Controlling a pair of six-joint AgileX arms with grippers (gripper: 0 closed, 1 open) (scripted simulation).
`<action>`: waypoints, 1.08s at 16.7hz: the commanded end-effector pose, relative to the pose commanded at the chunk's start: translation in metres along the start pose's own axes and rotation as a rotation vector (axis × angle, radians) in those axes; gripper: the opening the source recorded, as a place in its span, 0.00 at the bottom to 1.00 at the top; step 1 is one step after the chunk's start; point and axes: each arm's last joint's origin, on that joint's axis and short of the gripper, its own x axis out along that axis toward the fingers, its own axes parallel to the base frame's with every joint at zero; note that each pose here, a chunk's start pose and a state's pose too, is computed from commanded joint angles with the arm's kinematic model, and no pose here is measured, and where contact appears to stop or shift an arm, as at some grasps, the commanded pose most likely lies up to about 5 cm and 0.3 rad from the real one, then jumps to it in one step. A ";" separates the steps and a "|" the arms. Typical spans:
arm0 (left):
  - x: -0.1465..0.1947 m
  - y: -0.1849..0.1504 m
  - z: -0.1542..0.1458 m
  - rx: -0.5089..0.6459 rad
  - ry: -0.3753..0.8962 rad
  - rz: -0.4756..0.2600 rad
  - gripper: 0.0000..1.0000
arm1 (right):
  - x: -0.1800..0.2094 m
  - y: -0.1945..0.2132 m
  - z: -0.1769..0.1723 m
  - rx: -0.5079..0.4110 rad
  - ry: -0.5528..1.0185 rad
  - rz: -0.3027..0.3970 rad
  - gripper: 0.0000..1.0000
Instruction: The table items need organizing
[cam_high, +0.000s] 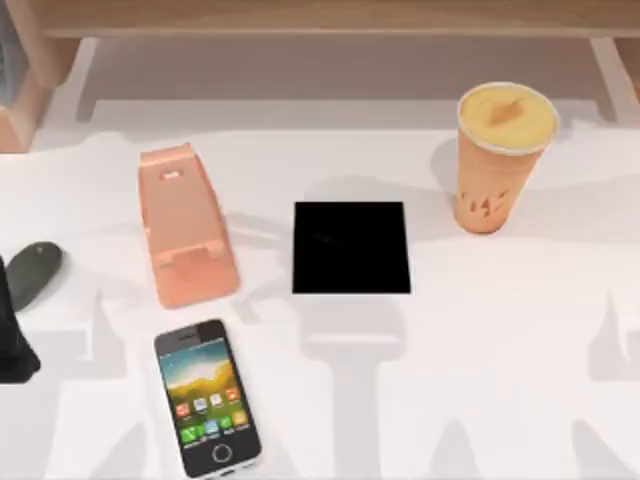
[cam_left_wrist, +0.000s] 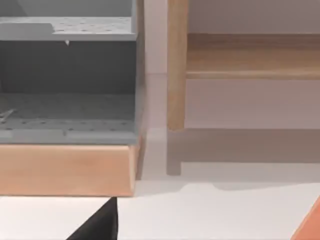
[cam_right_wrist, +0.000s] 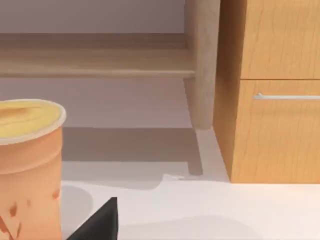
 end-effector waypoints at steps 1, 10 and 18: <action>0.000 0.000 0.000 0.000 0.000 0.000 1.00 | 0.000 0.000 0.000 0.000 0.000 0.000 1.00; 0.017 0.003 0.053 0.096 0.294 0.012 1.00 | 0.000 0.000 0.000 0.000 0.000 0.000 1.00; 0.123 0.010 0.099 0.255 0.911 -0.093 1.00 | 0.000 0.000 0.000 0.000 0.000 0.000 1.00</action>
